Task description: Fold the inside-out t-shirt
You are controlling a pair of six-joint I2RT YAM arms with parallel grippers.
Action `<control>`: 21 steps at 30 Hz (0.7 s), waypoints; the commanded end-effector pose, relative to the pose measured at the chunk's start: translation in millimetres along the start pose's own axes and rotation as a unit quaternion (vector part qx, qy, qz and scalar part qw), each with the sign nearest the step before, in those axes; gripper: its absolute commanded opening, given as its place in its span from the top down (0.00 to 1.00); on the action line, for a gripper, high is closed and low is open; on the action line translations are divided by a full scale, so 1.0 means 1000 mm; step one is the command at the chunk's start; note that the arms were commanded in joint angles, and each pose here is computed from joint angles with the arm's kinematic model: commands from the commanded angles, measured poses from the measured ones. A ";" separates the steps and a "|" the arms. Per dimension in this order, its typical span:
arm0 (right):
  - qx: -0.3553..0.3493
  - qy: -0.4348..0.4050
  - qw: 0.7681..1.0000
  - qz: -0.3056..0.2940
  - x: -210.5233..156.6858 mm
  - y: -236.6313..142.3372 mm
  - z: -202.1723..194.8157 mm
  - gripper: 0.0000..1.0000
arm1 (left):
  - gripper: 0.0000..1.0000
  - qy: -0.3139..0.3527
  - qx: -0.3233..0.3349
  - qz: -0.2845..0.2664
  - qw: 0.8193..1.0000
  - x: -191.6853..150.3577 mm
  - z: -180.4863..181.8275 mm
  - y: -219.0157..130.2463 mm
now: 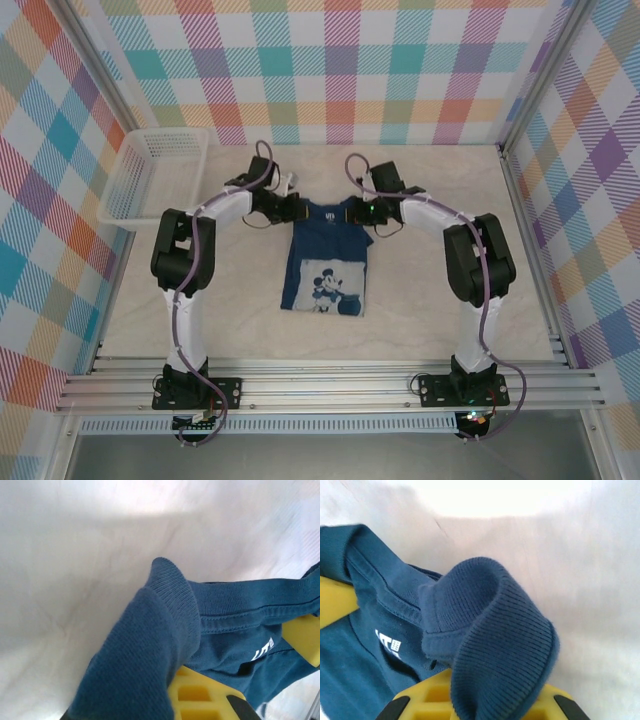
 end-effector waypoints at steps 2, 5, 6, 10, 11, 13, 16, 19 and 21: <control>0.026 -0.095 0.987 -0.130 0.087 -0.069 0.045 1.00 | 1.00 0.066 -0.043 -0.110 0.991 0.061 -0.074 -0.073; 0.039 -0.133 0.975 -0.173 0.112 -0.099 0.065 1.00 | 1.00 0.092 -0.055 -0.142 0.984 0.074 -0.103 -0.106; 0.045 -0.145 0.971 -0.185 0.117 -0.109 0.072 1.00 | 1.00 0.099 -0.060 -0.148 0.982 0.073 -0.110 -0.115; 0.075 -0.178 0.959 -0.208 0.109 -0.128 0.086 1.00 | 1.00 0.109 -0.074 -0.157 0.979 0.054 -0.117 -0.133; 0.084 -0.182 0.957 -0.212 0.102 -0.130 0.088 1.00 | 1.00 0.109 -0.075 -0.155 0.979 0.044 -0.115 -0.133; 0.104 -0.188 0.954 -0.211 0.082 -0.131 0.089 1.00 | 1.00 0.101 -0.077 -0.150 0.980 0.024 -0.106 -0.131; 0.132 -0.186 0.954 -0.193 0.043 -0.125 0.091 1.00 | 1.00 0.094 -0.091 -0.142 0.981 -0.009 -0.099 -0.125; 0.154 -0.179 0.957 -0.166 -0.005 -0.118 0.094 1.00 | 1.00 0.087 -0.090 -0.110 0.986 -0.055 -0.091 -0.112; 0.153 -0.167 0.963 -0.146 -0.034 -0.114 0.094 1.00 | 1.00 0.075 -0.085 -0.091 0.989 -0.084 -0.086 -0.102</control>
Point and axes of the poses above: each hand's point on the last joint's axis, 136 mm out from that joint toward the fingers, its own y axis out along the fingers, its own z axis along the line the jaws close on, x = y × z, the point moved 3 cm from there along -y, back along the fingers, and after that the axes turned 6 degrees about -y, right-handed, at the moved point
